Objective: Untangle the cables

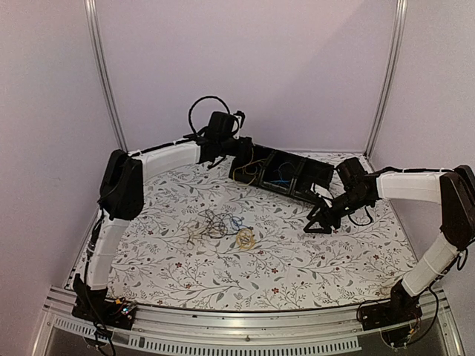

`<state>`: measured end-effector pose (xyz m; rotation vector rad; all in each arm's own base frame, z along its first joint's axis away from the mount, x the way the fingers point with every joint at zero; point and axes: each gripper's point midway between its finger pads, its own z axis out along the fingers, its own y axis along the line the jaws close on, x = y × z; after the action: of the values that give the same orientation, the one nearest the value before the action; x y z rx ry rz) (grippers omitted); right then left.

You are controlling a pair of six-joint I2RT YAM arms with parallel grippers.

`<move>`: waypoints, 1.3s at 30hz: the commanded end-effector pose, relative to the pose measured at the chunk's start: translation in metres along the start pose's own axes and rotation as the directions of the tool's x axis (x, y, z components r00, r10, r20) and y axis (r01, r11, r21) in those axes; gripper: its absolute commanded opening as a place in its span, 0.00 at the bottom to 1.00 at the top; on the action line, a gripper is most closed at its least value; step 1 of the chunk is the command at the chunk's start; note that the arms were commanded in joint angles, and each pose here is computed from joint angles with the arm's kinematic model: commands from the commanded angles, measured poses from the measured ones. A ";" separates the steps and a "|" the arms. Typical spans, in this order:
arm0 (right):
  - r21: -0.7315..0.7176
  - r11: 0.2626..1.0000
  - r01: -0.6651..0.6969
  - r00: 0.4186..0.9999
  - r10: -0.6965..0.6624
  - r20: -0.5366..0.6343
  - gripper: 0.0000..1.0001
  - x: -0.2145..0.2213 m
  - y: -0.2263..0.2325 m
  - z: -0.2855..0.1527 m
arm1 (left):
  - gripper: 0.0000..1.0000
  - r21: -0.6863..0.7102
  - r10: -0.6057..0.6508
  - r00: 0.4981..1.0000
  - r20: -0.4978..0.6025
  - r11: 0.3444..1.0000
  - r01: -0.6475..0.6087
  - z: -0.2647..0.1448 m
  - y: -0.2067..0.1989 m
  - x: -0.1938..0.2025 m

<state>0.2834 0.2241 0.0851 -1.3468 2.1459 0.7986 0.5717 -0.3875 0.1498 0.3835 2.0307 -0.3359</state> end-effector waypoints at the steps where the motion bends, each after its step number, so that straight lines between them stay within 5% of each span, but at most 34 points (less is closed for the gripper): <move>1: -0.016 1.000 0.003 1.000 -0.003 0.005 0.66 -0.001 0.000 0.000 | 0.75 0.033 0.027 0.999 0.042 0.999 -0.028 -0.059 -0.004 -0.055; 11: -0.049 0.999 -0.010 1.000 0.010 -0.005 0.66 0.001 0.001 0.006 | 0.78 0.102 0.011 0.970 -0.243 0.995 0.015 -0.039 0.006 0.034; 24: -0.011 1.000 -0.025 0.998 0.025 0.065 0.64 -0.032 -0.015 0.001 | 0.41 0.147 0.114 0.976 -0.183 0.985 -0.088 -0.001 0.004 0.039; 28: -0.020 0.999 -0.039 0.997 0.040 0.064 0.62 -0.046 -0.026 0.002 | 0.48 0.087 0.236 0.927 -0.292 0.972 -0.220 0.007 0.019 0.060; 34: 0.205 0.978 0.042 0.967 -0.091 0.236 0.68 -0.139 -0.079 -0.031 | 0.48 0.142 0.304 0.914 -0.268 0.951 -0.275 -0.017 0.024 0.077; 39: 0.233 0.972 0.036 0.941 -0.111 0.319 0.68 -0.209 -0.133 -0.009 | 0.48 0.184 0.288 0.928 -0.235 0.951 -0.248 -0.025 0.018 0.073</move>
<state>0.4318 0.2781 0.1888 -1.1653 1.9032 0.6859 0.5118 -0.3452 0.0368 0.8493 2.3312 -0.2115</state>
